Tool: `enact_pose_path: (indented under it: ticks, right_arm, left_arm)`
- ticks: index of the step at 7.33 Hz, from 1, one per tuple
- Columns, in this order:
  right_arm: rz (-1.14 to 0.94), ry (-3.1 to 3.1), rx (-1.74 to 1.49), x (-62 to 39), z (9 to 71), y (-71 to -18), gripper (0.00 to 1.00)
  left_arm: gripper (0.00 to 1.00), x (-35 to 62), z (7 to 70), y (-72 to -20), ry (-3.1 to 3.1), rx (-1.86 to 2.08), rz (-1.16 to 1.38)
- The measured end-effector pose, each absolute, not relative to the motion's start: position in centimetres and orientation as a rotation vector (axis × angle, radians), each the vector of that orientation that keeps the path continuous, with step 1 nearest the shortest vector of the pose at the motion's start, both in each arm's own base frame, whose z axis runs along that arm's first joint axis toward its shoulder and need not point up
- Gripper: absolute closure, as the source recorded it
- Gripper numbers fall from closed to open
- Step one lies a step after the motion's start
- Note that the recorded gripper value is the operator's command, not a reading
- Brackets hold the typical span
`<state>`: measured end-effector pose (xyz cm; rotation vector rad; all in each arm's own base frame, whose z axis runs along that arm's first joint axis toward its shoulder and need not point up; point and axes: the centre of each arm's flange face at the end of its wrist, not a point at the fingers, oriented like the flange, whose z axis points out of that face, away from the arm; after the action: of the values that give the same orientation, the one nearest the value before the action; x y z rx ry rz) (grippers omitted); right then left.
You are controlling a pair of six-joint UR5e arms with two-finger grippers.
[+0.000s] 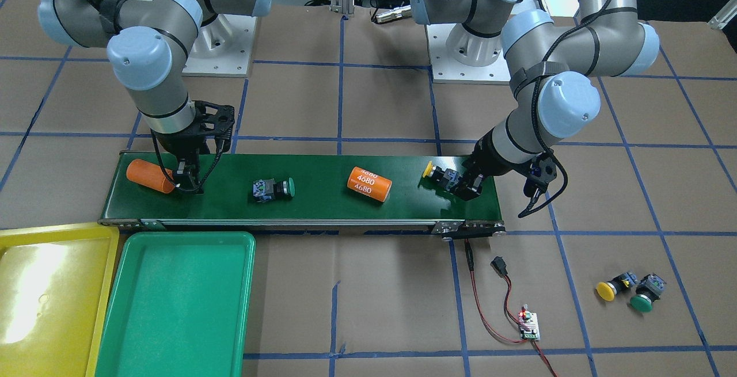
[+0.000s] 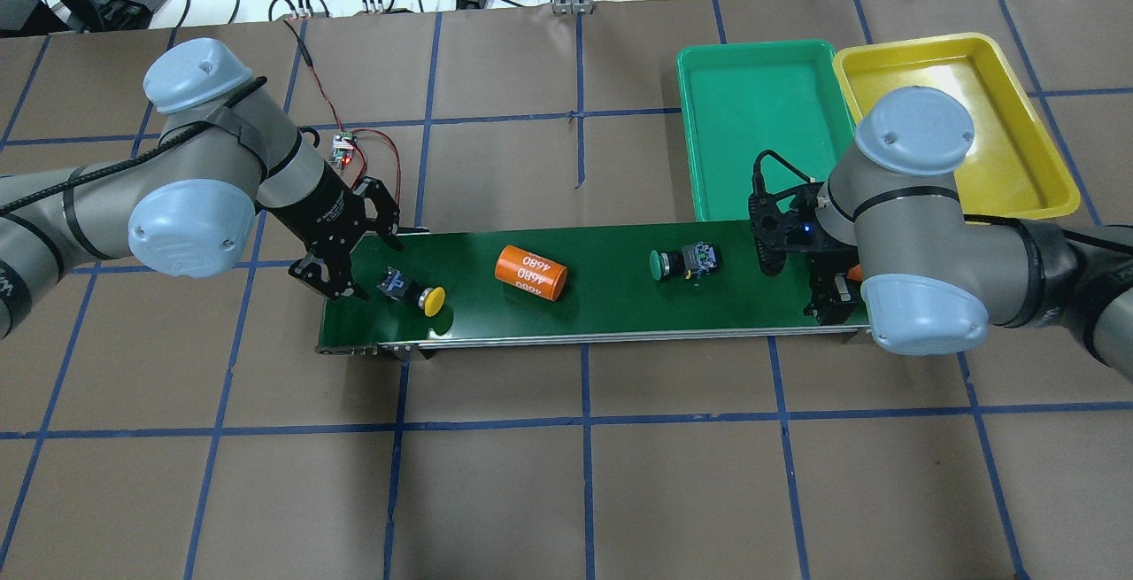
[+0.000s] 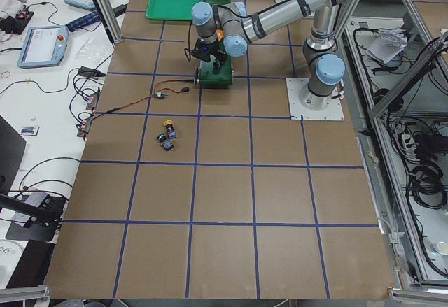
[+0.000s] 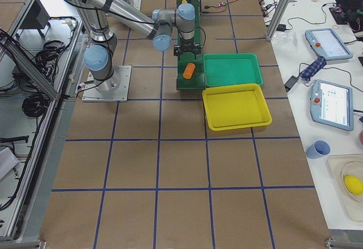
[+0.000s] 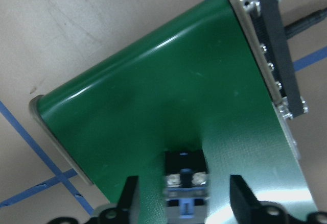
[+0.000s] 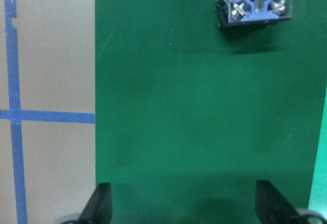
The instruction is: Sort buttons by color to trays
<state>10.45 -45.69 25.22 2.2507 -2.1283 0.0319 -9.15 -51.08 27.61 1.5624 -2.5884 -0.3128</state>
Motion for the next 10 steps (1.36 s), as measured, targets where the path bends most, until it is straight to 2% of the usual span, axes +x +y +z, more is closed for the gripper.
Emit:
enact_pose_path:
  ticks: [2,3,6,8,10]
  right_arm:
    - [0.032,-2.128,2.251,10.5,25.2,-45.7,0.0]
    - [0.032,-2.128,2.251,10.5,25.2,-45.7,0.0]
    - [0.032,-2.13,2.252,10.5,25.2,-45.6,0.0]
    - [0.032,-2.129,2.251,10.5,25.2,-45.7,0.0]
    - [0.032,-2.128,2.251,10.5,25.2,-45.7,0.0]
  left_arm:
    - [0.0,-5.5,30.8,-52.2,-2.577,1.559,-0.209]
    - [0.0,-0.6,31.0,-53.0,-2.585,1.532,-0.174]
    - [0.0,15.1,28.3,-53.7,-2.61,1.449,-0.047]
    - [0.0,20.3,26.2,-55.5,-2.526,1.592,0.045]
    - [0.0,22.0,23.0,-57.0,-2.32,1.878,0.028]
